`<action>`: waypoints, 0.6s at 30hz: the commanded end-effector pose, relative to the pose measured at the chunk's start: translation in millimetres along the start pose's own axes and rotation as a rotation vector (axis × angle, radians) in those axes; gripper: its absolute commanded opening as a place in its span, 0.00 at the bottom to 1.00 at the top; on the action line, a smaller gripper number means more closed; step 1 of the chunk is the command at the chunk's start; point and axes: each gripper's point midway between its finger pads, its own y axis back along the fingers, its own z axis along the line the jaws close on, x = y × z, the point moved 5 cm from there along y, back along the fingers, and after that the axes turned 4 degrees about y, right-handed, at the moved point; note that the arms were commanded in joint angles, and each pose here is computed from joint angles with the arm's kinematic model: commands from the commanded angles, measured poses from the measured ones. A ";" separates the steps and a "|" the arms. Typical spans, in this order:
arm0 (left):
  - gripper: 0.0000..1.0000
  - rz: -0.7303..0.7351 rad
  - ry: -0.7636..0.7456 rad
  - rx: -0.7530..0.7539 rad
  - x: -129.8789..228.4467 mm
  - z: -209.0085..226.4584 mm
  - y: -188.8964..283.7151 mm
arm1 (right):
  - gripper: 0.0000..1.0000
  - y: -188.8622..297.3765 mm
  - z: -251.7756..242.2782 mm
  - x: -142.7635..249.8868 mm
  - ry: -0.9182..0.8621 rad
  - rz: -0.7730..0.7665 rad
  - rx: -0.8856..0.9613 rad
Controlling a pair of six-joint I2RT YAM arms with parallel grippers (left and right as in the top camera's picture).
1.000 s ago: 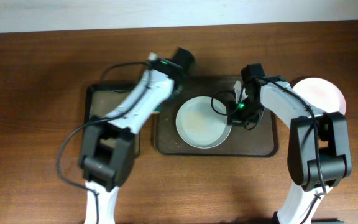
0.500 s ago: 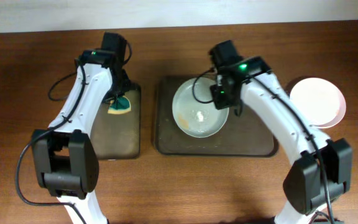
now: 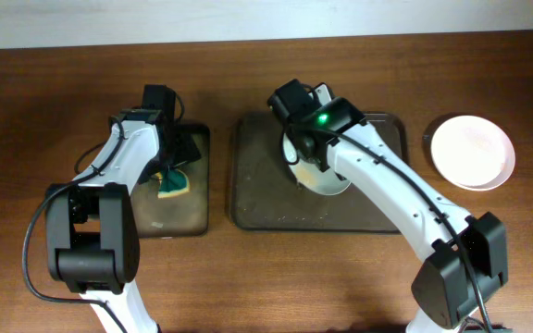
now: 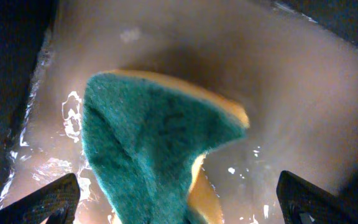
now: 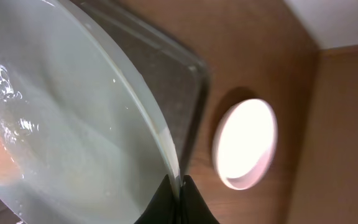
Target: Clean dirty plates on tray and stack at the side
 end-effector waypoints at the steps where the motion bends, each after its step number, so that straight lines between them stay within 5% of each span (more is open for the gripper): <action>1: 1.00 -0.091 -0.001 0.087 -23.0 -10.6 47.8 | 0.04 29.7 -18.0 -9.6 0.046 -0.082 0.237; 9: 0.99 -0.278 0.021 0.201 -33.8 -3.4 148.6 | 0.04 97.7 -22.1 -19.9 0.142 -0.228 0.692; 18: 0.99 -0.289 0.023 0.207 -33.4 -2.4 153.9 | 0.04 65.6 -19.7 -24.8 0.103 -0.188 0.484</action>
